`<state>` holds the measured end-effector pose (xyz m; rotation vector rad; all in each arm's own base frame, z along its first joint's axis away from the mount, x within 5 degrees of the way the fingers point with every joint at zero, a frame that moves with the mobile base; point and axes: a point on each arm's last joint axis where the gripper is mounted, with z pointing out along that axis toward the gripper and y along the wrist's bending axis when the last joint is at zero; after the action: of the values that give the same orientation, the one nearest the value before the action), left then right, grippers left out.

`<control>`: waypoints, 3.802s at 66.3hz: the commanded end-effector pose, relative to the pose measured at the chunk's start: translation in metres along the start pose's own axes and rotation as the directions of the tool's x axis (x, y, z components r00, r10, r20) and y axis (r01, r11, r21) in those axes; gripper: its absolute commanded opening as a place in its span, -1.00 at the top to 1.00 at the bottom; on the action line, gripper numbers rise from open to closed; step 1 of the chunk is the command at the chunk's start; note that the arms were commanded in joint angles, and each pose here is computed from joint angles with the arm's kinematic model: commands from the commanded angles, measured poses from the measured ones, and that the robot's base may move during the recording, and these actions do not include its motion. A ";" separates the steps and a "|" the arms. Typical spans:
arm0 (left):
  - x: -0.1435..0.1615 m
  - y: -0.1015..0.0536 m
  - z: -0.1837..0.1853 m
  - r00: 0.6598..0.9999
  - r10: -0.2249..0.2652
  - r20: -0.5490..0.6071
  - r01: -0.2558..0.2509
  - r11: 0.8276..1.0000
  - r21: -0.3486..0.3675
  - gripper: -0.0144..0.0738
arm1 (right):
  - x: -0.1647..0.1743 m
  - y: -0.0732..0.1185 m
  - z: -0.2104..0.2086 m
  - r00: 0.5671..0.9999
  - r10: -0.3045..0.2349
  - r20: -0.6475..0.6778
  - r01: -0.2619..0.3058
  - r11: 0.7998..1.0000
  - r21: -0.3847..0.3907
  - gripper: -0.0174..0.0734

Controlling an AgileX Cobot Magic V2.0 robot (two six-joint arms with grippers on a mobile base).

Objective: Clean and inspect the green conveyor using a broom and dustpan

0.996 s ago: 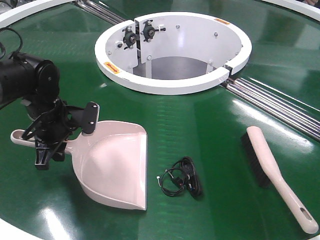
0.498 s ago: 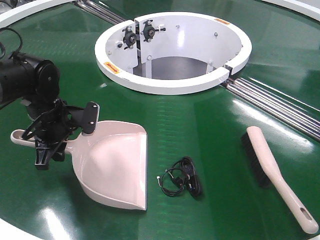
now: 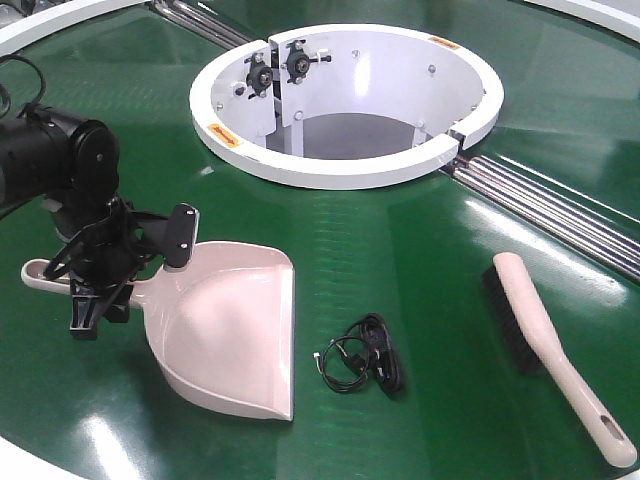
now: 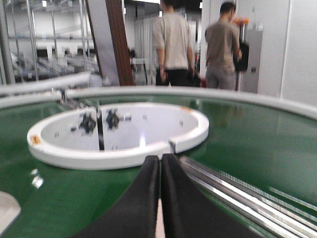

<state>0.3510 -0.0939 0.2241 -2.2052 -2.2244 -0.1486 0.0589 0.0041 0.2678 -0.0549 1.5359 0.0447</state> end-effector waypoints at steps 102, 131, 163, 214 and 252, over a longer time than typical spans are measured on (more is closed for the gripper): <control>0.001 0.001 -0.025 1.000 -0.010 0.025 0.012 0.997 -0.079 0.69 | -0.023 0.001 0.157 0.370 -0.012 -0.929 -0.029 0.999 -0.025 -0.64; 0.001 0.001 -0.025 1.000 -0.010 0.025 0.012 0.997 -0.079 0.69 | 0.033 0.002 0.205 0.097 -0.042 -0.994 -0.045 0.998 -0.046 -0.50; 0.001 0.001 -0.025 1.000 -0.010 0.025 0.012 0.997 -0.079 0.69 | 0.084 0.002 0.226 -0.029 -0.037 -0.999 -0.058 0.998 -0.035 -0.19; 0.001 0.001 -0.025 1.000 -0.010 0.025 0.012 0.997 -0.079 0.69 | 0.023 -0.007 0.208 0.115 -0.043 -0.992 0.047 0.998 -0.038 0.63; 0.001 0.001 -0.025 1.000 -0.010 0.025 0.012 0.997 -0.079 0.69 | 0.016 0.055 0.178 0.047 -0.109 -0.993 0.067 0.992 -0.106 0.63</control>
<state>0.3510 -0.0939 0.2241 -2.2052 -2.2244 -0.1486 0.2340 0.0500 0.2548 -0.2464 3.0828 -0.1123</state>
